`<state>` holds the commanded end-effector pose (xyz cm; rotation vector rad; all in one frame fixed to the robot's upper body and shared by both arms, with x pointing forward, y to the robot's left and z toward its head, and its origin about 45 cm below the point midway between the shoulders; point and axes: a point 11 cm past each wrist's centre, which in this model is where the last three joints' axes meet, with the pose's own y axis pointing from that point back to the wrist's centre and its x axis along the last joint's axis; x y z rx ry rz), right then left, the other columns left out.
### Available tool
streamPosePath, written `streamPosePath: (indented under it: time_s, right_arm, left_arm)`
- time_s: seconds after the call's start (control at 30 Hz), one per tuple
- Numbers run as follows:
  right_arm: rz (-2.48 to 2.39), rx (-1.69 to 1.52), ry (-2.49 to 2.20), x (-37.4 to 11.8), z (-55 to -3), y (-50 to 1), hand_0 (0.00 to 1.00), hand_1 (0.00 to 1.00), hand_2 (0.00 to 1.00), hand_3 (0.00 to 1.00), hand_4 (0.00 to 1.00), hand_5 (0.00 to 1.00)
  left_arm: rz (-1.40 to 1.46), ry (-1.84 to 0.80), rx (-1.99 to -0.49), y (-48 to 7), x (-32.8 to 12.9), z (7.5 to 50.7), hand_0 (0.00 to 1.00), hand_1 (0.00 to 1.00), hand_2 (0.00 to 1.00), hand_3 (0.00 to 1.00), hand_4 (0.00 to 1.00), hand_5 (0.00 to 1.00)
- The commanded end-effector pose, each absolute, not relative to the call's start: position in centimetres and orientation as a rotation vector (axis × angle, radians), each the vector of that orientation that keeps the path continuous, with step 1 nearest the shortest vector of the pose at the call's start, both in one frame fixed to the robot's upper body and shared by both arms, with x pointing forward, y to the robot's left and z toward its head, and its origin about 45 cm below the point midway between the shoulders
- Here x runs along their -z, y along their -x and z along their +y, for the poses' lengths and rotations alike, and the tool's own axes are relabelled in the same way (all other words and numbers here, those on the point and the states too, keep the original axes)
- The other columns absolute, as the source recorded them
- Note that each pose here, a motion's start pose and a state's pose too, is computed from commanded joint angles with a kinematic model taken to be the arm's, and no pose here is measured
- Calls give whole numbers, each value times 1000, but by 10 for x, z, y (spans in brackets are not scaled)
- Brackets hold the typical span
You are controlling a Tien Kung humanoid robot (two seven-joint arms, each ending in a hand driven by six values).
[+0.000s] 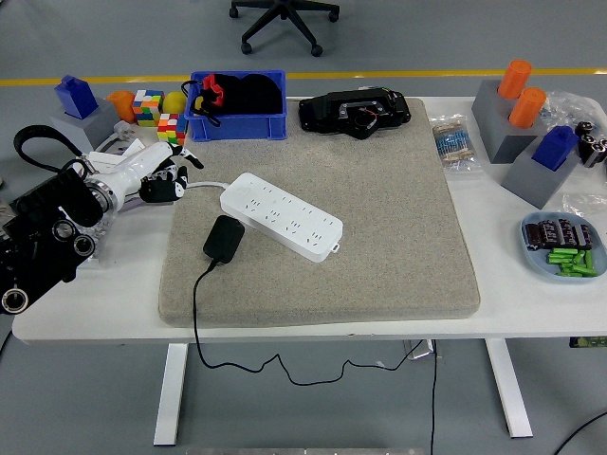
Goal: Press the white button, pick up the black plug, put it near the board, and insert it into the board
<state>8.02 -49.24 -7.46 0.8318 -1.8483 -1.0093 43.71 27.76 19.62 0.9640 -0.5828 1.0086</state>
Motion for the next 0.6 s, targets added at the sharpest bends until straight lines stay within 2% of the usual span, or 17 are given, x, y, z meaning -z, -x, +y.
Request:
streamPosePath:
  time_s: [0.6]
  right_arm:
    - [-1834,1005,-834,75,-492,-79,638,551,524,545,649,330]
  left_arm:
    - [-580,-1057,-896,-452,-172,235,9,3,103,649,2,2]
